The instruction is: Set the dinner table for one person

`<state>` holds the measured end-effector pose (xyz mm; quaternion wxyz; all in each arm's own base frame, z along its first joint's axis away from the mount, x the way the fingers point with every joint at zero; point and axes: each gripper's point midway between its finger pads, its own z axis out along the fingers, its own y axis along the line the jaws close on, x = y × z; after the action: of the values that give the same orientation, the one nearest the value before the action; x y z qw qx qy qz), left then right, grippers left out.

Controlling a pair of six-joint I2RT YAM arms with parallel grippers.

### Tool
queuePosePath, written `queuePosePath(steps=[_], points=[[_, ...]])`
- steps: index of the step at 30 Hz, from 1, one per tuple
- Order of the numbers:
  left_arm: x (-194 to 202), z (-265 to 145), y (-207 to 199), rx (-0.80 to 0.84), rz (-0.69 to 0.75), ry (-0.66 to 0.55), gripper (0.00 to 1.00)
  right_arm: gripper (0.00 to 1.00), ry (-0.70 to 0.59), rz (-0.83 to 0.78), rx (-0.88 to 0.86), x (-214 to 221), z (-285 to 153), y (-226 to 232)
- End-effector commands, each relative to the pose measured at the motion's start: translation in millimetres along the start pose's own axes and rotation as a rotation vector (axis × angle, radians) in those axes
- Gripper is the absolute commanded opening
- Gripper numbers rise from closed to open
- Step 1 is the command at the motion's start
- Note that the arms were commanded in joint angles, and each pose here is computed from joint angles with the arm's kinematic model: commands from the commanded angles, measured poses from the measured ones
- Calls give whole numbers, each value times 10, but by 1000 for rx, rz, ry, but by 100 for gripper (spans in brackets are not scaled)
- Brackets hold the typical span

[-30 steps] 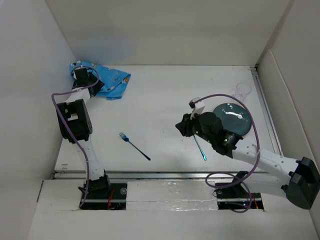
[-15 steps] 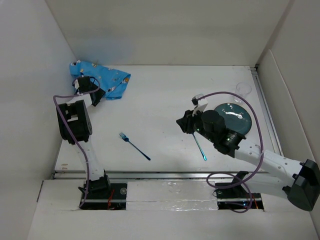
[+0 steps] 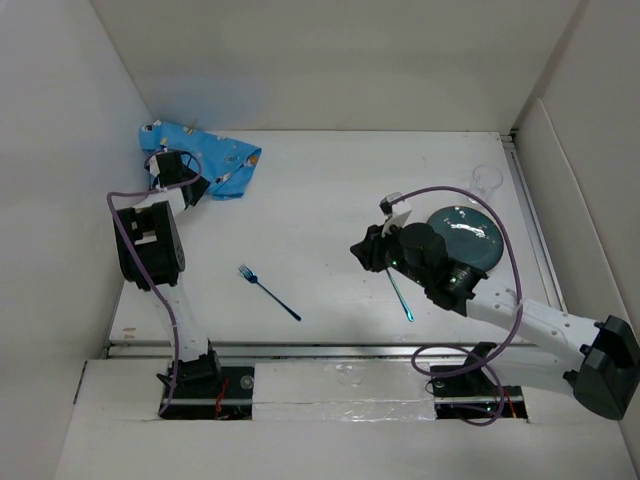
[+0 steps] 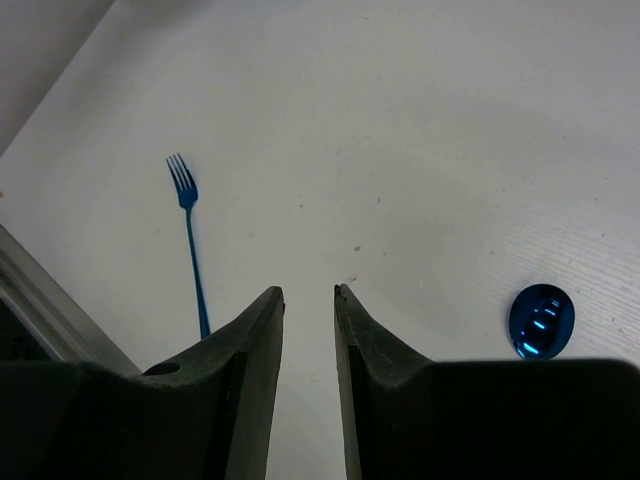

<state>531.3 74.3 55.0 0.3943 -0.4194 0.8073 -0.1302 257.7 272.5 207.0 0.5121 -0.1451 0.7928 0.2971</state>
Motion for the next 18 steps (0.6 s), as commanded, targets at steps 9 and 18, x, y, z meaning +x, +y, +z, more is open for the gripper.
queuePosePath(steps=[9,18], points=[[-307,-302,-712,188,65,-69,0,31,-68,6,-43,-218,8,159],[711,-1748,-3110,671,724,-126,0,23,-125,31,-18,-510,-23,192]])
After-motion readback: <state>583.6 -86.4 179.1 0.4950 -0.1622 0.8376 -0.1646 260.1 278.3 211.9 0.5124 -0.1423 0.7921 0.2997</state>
